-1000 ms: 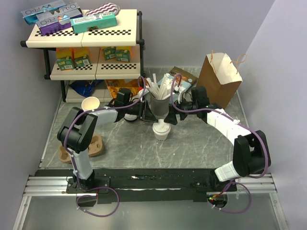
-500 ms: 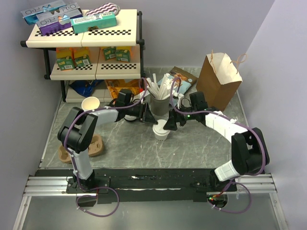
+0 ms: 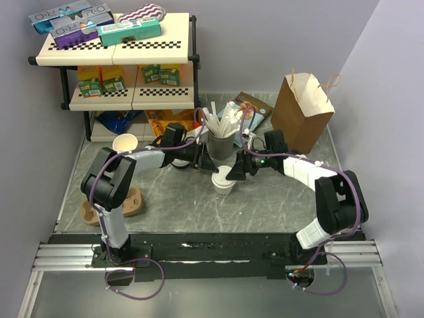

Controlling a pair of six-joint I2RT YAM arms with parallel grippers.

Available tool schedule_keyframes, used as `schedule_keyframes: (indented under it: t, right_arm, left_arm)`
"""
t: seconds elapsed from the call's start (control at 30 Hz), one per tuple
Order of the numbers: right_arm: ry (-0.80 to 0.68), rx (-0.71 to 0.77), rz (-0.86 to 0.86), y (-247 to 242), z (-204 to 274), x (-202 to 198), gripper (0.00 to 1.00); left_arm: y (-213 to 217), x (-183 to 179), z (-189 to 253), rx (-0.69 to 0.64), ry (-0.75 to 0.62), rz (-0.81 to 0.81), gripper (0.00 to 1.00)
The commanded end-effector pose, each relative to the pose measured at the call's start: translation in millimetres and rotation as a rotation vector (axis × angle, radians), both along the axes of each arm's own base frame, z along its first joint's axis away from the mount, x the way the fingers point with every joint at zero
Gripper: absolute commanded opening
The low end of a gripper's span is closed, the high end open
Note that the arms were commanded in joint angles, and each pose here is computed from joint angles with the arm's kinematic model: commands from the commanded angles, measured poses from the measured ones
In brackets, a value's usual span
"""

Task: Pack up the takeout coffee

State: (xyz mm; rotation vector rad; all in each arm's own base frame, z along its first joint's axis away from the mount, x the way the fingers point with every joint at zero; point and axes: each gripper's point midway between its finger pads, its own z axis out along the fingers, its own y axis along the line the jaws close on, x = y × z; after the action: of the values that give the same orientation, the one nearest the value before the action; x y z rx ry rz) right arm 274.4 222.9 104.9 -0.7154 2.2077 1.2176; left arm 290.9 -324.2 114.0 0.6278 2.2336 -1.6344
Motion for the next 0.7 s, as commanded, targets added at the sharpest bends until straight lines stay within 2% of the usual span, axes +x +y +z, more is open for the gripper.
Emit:
schedule_keyframes:
  t: [0.0,0.4,0.53,0.6,0.67]
  right_arm:
    - [0.073,0.021,-0.028,-11,-19,2,0.88]
    - [0.273,0.084,-0.104,-11,-35,1,0.84]
    - [0.226,0.164,-0.087,-8,-12,1,0.87]
    - [0.177,0.212,-0.07,-5,7,4,0.91]
    - [0.127,0.242,-0.053,-3,26,5,1.0]
  left_arm:
    - [2,11,-26,0.077,0.011,0.051,0.49]
    - [6,19,-46,0.131,0.043,0.096,0.47]
    - [-2,9,-9,-0.023,0.0,-0.012,0.5]
    - [-5,7,12,-0.08,-0.012,-0.03,0.53]
    - [-7,6,25,-0.113,-0.029,-0.055,0.55]
